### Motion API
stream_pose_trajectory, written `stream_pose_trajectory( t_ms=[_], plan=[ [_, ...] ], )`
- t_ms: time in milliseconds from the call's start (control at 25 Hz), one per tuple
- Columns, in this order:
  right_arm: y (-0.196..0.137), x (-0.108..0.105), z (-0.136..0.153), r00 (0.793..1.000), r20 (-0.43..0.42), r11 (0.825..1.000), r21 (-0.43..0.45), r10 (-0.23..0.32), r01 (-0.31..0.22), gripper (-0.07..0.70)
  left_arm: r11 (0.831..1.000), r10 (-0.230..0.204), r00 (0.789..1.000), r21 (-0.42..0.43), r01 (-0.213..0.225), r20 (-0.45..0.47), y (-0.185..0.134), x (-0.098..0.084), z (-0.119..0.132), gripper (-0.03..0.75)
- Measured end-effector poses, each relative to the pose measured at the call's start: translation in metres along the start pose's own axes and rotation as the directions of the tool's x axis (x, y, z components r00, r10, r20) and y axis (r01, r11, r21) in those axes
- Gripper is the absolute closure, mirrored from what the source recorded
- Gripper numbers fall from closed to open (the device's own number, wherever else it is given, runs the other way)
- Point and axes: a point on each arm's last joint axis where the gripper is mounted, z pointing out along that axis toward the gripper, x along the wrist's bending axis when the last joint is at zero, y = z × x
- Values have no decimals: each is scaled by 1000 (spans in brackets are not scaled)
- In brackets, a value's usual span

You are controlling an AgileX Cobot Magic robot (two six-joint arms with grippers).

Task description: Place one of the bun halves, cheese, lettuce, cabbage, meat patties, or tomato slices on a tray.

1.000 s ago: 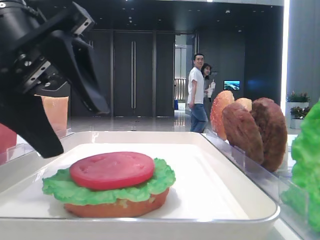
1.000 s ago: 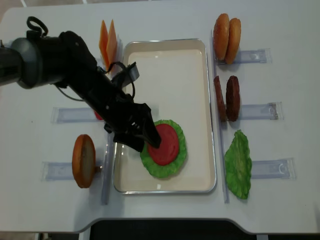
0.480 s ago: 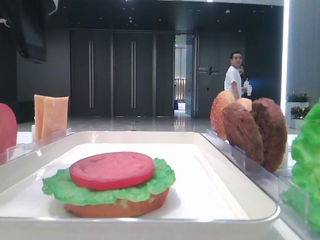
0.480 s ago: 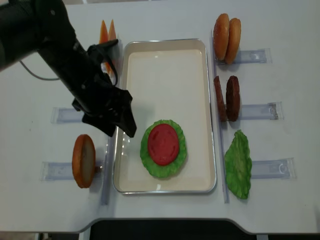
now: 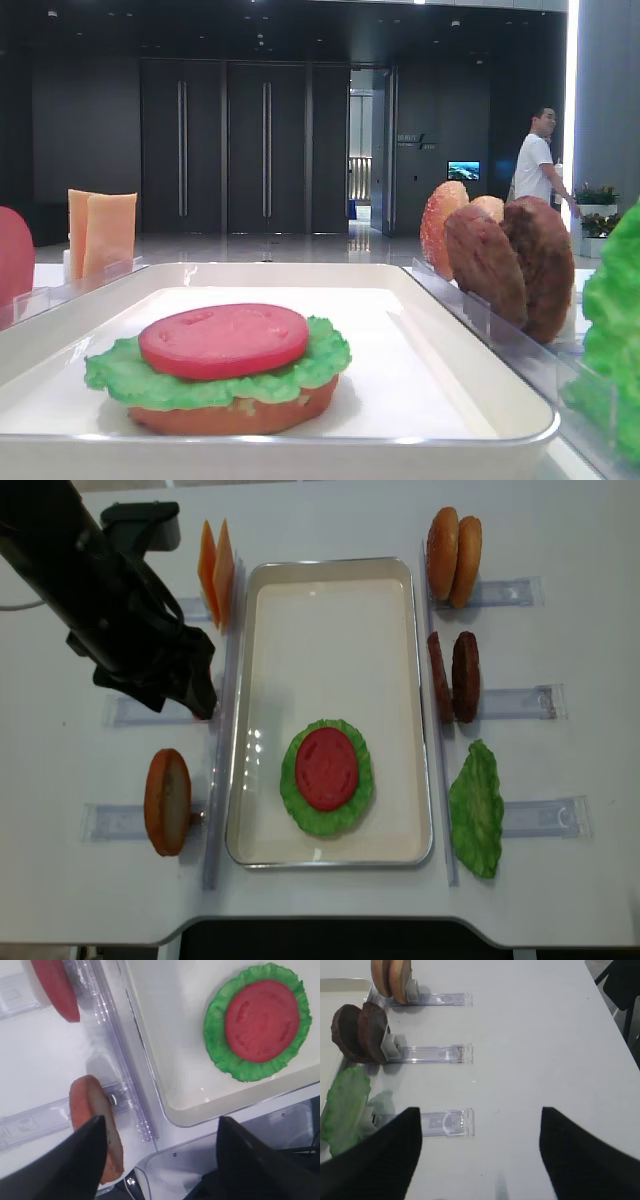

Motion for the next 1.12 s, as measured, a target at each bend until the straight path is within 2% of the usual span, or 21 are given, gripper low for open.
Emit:
stream_pose_trajectory(
  t_ms=[120, 320, 520, 640, 720, 840, 1120],
  plan=[
    [0, 0, 0, 1000, 0, 1000, 0, 0, 0, 155, 1000, -3, 999, -14, 2, -51, 1, 15, -3, 207],
    [0, 0, 0, 1000, 0, 1000, 0, 1, -1, 155, 997, -27, 991, -73, 17, -129, -5, 58, -24, 209],
    [0, 0, 0, 1000, 0, 1000, 0, 1, -1, 155, 985, -132, 974, -132, 109, -183, -21, 102, -45, 209],
    [0, 0, 0, 1000, 0, 1000, 0, 1, -1, 155, 974, -190, 959, -164, 157, -209, -30, 117, -55, 209],
    [0, 0, 0, 1000, 0, 1000, 0, 1, -1, 155, 968, -206, 955, -187, 167, -214, -36, 119, -62, 209],
    [0, 0, 0, 1000, 0, 1000, 0, 1, -1, 155, 960, -208, 953, -234, 155, -221, -48, 112, -73, 209],
    [0, 0, 0, 1000, 0, 1000, 0, 1, -1, 155, 930, -212, 946, -349, 118, -244, -116, 84, -90, 209]
  ],
)
